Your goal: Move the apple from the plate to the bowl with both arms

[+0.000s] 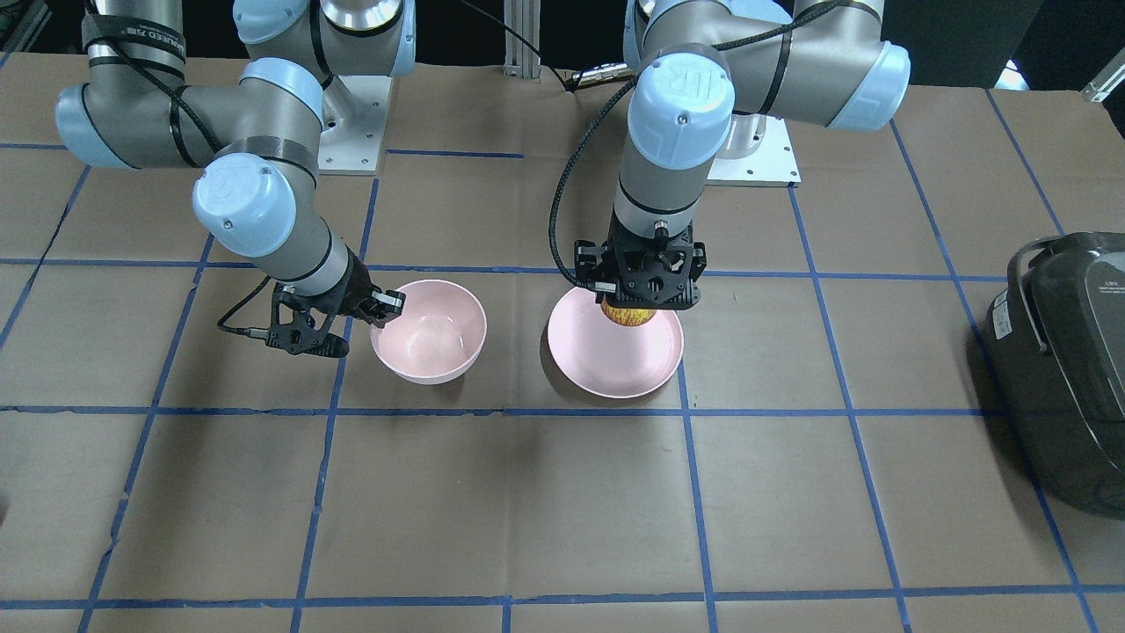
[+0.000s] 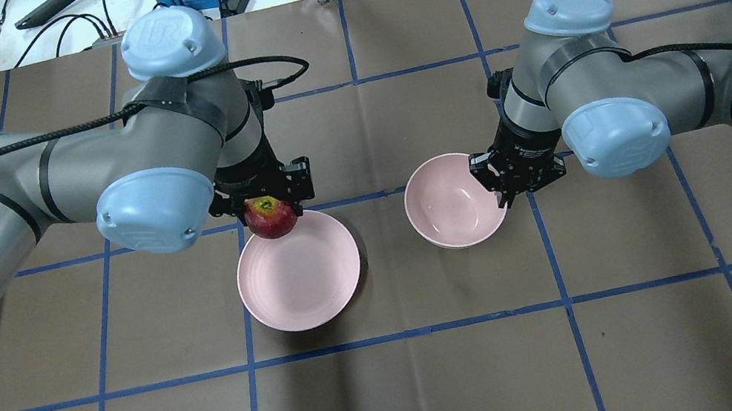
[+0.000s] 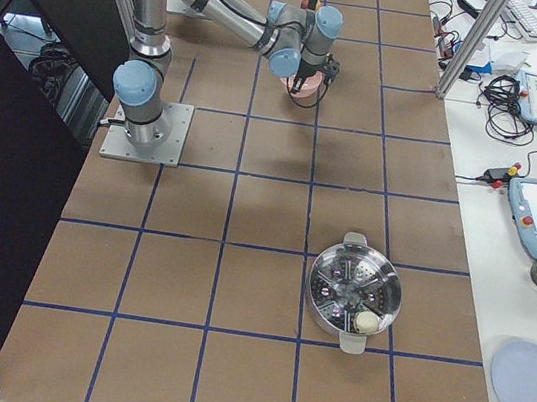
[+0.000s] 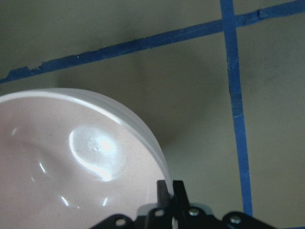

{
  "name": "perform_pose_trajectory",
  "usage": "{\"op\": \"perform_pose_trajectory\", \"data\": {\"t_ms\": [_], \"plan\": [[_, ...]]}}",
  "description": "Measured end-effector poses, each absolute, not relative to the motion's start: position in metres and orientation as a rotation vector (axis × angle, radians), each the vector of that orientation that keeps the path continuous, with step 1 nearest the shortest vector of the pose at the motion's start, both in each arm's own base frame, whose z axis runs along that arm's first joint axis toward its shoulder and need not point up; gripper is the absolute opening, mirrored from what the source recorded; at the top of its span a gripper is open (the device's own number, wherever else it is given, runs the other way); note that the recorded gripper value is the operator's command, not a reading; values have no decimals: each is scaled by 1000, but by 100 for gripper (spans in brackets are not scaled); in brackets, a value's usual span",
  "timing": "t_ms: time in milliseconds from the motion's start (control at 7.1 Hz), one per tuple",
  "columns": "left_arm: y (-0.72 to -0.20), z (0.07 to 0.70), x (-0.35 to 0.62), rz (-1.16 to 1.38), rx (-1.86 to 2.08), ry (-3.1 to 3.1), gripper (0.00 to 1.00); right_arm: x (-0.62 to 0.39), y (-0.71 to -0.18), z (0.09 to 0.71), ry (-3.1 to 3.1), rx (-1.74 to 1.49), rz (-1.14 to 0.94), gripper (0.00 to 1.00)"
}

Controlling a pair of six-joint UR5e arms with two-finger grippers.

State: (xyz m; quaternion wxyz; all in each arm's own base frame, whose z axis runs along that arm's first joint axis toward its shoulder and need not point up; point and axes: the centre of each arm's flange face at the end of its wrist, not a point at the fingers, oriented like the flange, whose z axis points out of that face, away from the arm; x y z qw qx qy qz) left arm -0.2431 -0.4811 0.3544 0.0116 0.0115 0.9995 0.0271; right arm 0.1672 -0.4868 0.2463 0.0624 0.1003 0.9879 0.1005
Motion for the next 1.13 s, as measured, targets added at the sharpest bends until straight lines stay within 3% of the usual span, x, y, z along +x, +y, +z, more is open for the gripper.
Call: {"op": "perform_pose_trajectory", "data": {"t_ms": [141,282,423,845,1127], "plan": [[-471,377,-241,55,42,3122,18,169,-483,241,2979,306,329,56],[-466,388,-239,34,40,3126,18,171,-481,237,2973,310,339,90],[-468,388,-238,32,28,3129,18,171,-481,236,2971,311,333,100],[-472,388,-239,33,10,3138,18,168,-508,270,2999,292,205,100],[-471,388,-240,34,9,3140,18,154,-542,349,3096,290,53,100]]}}
